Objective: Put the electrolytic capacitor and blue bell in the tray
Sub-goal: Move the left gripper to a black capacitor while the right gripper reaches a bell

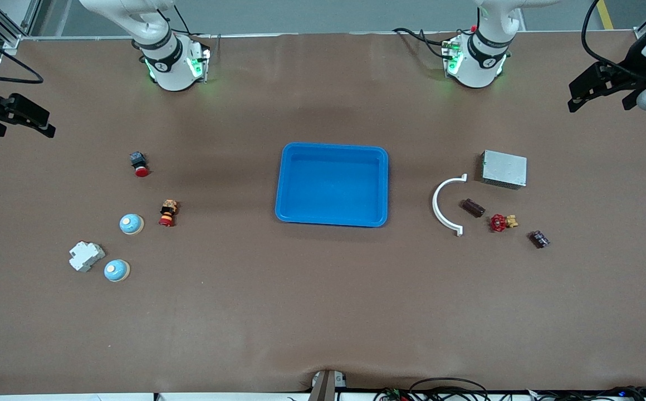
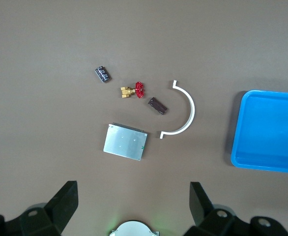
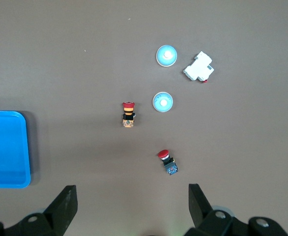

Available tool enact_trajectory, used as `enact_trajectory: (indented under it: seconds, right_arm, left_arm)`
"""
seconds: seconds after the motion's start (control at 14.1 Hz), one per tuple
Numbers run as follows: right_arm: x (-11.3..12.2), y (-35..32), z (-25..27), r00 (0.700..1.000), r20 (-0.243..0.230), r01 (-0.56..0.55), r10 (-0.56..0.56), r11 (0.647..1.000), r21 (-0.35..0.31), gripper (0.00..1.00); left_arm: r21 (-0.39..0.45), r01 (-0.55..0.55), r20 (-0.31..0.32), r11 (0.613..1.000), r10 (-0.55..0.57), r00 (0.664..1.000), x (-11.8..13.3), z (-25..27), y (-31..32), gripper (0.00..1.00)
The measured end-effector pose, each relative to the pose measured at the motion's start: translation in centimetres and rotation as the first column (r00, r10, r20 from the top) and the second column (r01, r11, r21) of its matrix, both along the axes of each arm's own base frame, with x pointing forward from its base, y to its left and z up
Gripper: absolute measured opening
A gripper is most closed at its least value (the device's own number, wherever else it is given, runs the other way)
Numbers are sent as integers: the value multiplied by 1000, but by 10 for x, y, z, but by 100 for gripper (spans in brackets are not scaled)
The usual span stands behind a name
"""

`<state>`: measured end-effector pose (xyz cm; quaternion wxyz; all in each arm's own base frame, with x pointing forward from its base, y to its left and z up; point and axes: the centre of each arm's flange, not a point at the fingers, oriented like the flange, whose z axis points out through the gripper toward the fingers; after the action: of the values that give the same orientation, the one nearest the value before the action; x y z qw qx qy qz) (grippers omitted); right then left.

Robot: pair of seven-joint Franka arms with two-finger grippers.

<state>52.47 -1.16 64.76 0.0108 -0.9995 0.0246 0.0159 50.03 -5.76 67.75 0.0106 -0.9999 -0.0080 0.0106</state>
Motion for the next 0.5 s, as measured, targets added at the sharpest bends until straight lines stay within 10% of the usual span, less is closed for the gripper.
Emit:
enact_trajectory:
  seconds: [0.5]
  right_arm:
    - [0,-1,0,1000,-1,1,-1,1000,0,100]
  left_arm:
    - [0,-8,-3,1000,8,1000,1,-1,4,100]
